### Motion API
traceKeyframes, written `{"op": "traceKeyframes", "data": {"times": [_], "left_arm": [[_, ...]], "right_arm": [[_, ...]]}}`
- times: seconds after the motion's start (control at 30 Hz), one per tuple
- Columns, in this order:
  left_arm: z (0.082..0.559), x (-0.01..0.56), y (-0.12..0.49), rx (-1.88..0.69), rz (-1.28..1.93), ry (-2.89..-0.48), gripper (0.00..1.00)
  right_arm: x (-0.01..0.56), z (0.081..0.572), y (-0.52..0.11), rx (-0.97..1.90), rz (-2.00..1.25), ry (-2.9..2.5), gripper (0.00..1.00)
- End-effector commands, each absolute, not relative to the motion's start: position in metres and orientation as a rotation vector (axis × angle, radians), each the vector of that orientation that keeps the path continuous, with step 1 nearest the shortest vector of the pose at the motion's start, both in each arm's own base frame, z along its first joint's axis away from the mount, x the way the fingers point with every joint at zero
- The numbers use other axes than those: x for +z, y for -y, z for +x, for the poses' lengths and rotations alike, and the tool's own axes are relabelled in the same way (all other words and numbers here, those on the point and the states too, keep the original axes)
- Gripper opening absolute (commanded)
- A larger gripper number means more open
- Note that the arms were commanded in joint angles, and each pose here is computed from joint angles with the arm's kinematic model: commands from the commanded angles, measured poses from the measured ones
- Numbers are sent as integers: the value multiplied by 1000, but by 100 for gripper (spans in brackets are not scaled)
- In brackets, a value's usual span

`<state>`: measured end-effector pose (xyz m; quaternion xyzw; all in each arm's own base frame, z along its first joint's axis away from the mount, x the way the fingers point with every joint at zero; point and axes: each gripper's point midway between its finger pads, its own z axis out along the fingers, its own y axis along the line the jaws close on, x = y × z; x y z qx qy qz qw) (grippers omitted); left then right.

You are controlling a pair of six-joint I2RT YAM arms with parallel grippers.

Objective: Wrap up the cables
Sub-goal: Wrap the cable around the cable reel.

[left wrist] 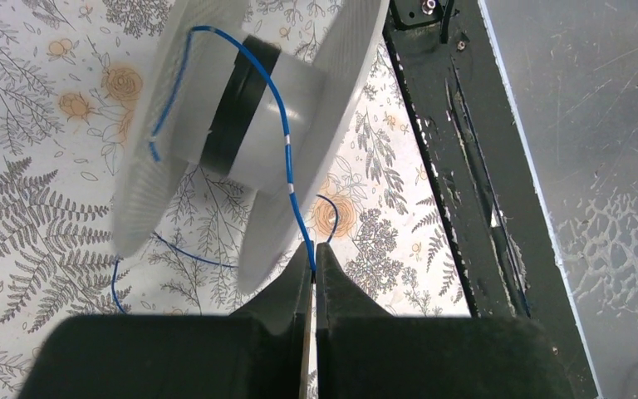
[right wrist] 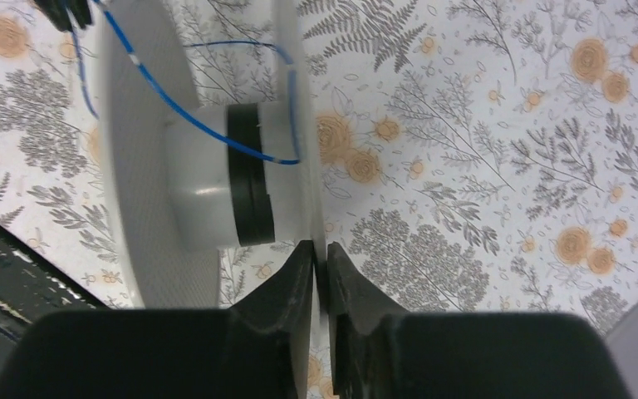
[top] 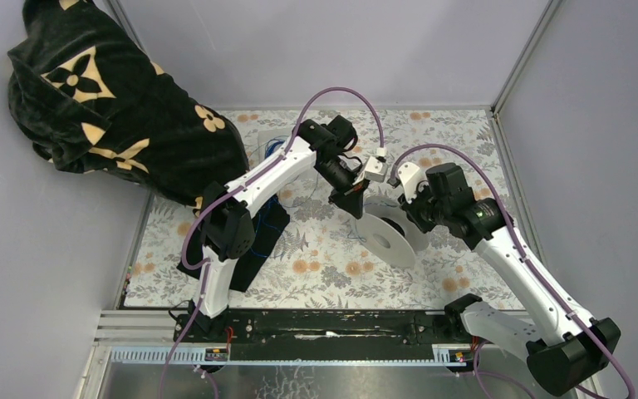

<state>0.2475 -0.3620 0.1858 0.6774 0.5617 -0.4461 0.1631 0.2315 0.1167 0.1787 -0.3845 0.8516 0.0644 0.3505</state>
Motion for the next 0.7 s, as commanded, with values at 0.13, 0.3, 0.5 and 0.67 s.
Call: {"op": "traceKeyframes", "data": {"times": [0.13,0.3,0.5,0.67], "left_arm": [[235,220,369,-1385,1870,-1501,0],[230,224,373,-1460,1821,-1509,0],[227,216,376,-1538,1790,-1552,0],[217,207,372,-1641,1744,-1613,0]], "right_arm": [[185,236,-136,272,-936,-2184,9],[191,240,-141,301,-907,-2175,8],[188,241,-141,299,-912,-2174,14],[190,240,-140,286,-917,-2137,26]]}}
